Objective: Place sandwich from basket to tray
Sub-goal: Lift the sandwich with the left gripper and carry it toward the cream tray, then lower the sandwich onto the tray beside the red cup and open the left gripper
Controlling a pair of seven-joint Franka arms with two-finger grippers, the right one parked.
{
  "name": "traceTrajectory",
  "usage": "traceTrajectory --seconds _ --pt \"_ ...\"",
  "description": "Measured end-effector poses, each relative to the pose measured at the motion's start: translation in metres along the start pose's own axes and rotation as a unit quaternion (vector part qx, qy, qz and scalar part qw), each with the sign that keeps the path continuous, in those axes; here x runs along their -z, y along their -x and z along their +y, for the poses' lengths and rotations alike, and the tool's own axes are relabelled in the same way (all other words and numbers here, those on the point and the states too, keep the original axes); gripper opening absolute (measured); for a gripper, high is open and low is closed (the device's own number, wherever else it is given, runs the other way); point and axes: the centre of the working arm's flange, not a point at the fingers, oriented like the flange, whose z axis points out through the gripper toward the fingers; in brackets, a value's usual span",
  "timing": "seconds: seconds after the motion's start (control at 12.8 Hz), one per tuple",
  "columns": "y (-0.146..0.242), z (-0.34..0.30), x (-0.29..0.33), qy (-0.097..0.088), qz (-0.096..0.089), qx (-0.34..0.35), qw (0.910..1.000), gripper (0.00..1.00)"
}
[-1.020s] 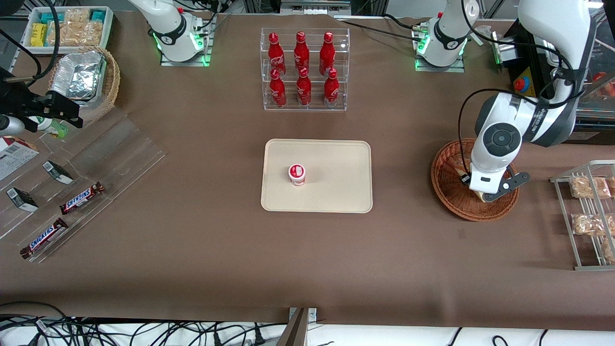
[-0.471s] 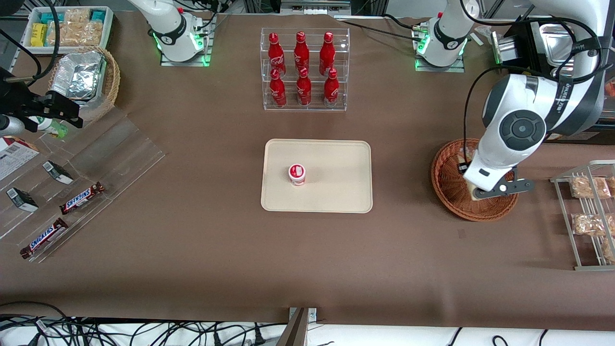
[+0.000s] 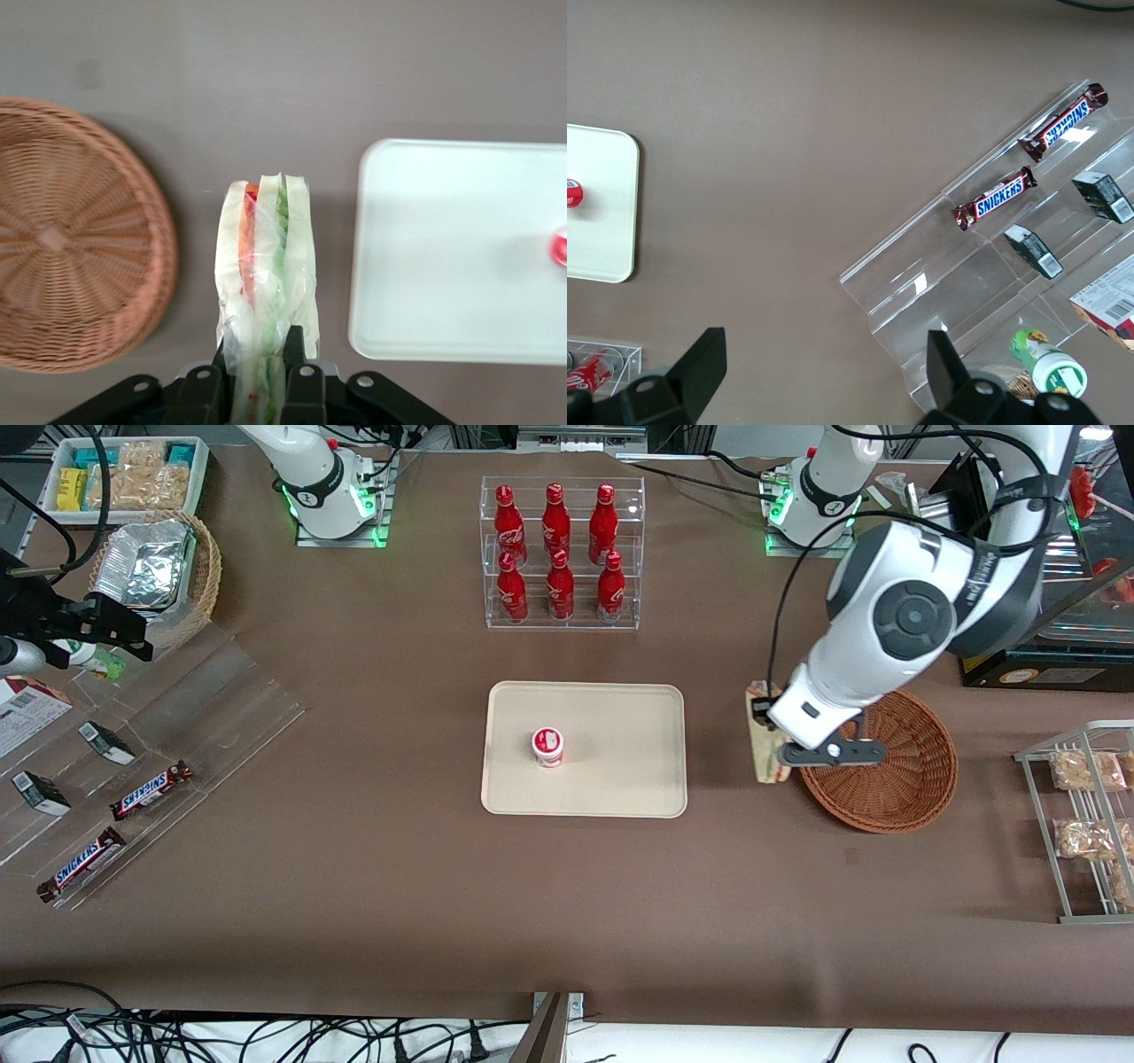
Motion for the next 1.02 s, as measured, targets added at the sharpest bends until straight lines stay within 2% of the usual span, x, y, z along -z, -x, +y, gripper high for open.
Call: traceTrajectory --seconds 0.24,0.39,0.71,1.02 --pt "0.016 0.066 -0.02 0.021 0.014 -0.006 0.9997 0.24" --pt "0.025 0.105 -0.049 0.027 0.017 -0.009 0.9994 0.24" --pt "0.031 0.142 -0.107 -0.001 0.039 -0.011 0.9992 0.24" --pt "0.035 0.163 -0.151 -0.016 0.059 -0.006 0.9981 0.25"
